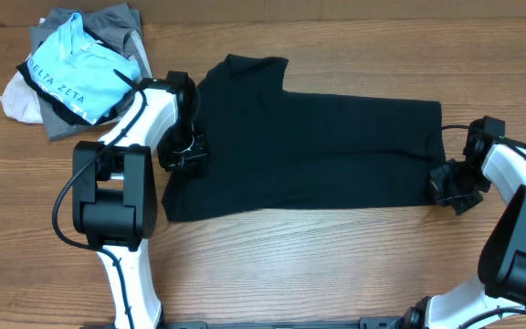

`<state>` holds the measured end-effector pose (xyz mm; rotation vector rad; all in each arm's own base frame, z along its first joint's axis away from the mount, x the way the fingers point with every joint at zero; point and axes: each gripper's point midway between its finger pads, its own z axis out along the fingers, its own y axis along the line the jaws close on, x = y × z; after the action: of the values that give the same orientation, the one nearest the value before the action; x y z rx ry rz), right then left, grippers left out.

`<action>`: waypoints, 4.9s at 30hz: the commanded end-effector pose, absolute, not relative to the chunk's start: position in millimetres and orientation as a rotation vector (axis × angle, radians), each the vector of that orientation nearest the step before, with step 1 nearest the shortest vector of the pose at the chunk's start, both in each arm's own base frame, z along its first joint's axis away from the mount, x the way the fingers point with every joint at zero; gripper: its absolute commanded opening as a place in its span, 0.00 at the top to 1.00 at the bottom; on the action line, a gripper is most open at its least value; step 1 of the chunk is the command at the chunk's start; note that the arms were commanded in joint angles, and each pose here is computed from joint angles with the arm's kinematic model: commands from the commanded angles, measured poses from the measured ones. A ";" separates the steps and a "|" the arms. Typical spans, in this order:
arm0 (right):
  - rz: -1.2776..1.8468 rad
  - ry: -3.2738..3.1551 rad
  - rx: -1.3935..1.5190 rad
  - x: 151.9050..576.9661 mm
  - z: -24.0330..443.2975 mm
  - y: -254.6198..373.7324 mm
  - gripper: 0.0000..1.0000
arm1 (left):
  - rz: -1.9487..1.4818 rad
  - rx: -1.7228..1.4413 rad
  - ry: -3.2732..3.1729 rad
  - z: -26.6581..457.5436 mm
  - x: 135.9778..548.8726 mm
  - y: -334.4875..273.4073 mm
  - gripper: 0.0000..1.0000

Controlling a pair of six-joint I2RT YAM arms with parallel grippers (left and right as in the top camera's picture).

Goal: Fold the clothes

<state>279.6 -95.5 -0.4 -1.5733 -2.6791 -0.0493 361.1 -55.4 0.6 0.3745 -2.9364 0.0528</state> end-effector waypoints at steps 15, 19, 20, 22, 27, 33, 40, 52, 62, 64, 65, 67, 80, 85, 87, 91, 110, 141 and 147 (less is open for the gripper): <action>0.331 -2.404 -1.805 231.5 -1.0 -120.7 0.96 | -0.078 0.397 -2.822 -2.8 336.0 -40.0 0.96; 0.275 -2.476 -1.811 243.9 22.0 -123.7 0.96 | -0.083 0.403 -2.822 -2.7 336.0 -39.3 0.96; 0.235 -2.528 -1.784 251.1 28.4 -122.3 0.96 | -0.082 0.403 -2.823 -2.9 336.2 -39.5 0.96; 0.134 -2.655 -1.713 269.3 44.5 -118.4 0.96 | -0.084 0.411 -2.824 -3.0 336.6 -39.5 0.96; -0.205 -2.903 -1.561 317.5 67.1 -100.8 0.96 | -0.073 0.416 -2.841 -4.2 341.1 -40.5 0.94; -0.279 -2.881 -1.499 328.3 41.2 -92.4 0.96 | -0.070 0.417 -2.848 -4.6 342.7 -40.7 0.92; -0.252 -2.792 -1.460 322.2 5.2 -88.4 0.96 | -0.069 0.417 -2.852 -4.9 343.8 -40.9 0.93; -0.019 -2.554 -1.580 268.3 -34.7 -90.4 0.96 | -0.071 0.418 -2.847 -4.6 342.5 -40.7 0.95; 0.190 -2.374 -1.714 232.8 -33.5 -97.5 0.96 | -0.101 0.437 -2.773 0.7 325.6 -38.7 0.96; 0.224 -2.381 -1.716 231.2 -30.6 -101.3 0.96 | -0.109 0.446 -2.754 2.6 321.3 -38.3 0.96; 0.238 -2.384 -1.715 230.1 -29.1 -102.7 0.96 | -0.114 0.443 -2.744 3.5 318.8 -38.6 0.96; 0.263 -2.388 -1.717 228.6 -26.2 -105.5 0.96 | -0.124 0.440 -2.720 5.8 313.1 -38.9 0.96; 0.213 -2.372 -1.837 238.9 -4.9 -144.1 0.96 | -0.167 0.455 -2.740 33.3 305.2 -46.6 0.96; 0.170 -2.486 -1.804 269.5 30.9 -157.6 0.89 | -0.126 0.468 -2.909 74.0 319.4 -52.8 0.96; 0.107 -2.548 -1.773 286.9 48.0 -157.6 0.71 | -0.078 0.467 -3.000 93.0 330.5 -57.9 0.96; -0.154 -2.683 -1.720 329.1 81.0 -147.2 0.35 | 0.186 0.308 -3.218 138.0 371.4 -91.5 0.73; -0.471 -2.954 -1.337 381.0 123.8 -85.5 0.00 | 0.999 -0.102 -3.442 177.2 533.9 -242.8 0.07; -0.238 -2.940 -1.292 359.4 116.9 -95.5 0.00 | 0.863 0.282 -3.367 35.0 577.2 -242.3 0.12; -0.239 -2.943 -1.293 360.3 117.0 -95.8 0.00 | 0.883 0.278 -3.388 38.0 582.6 -243.2 0.16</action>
<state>354.6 -93.1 109.2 -1.2914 -2.9063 -0.2465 574.3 -244.6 37.0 0.2497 -3.3658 0.8786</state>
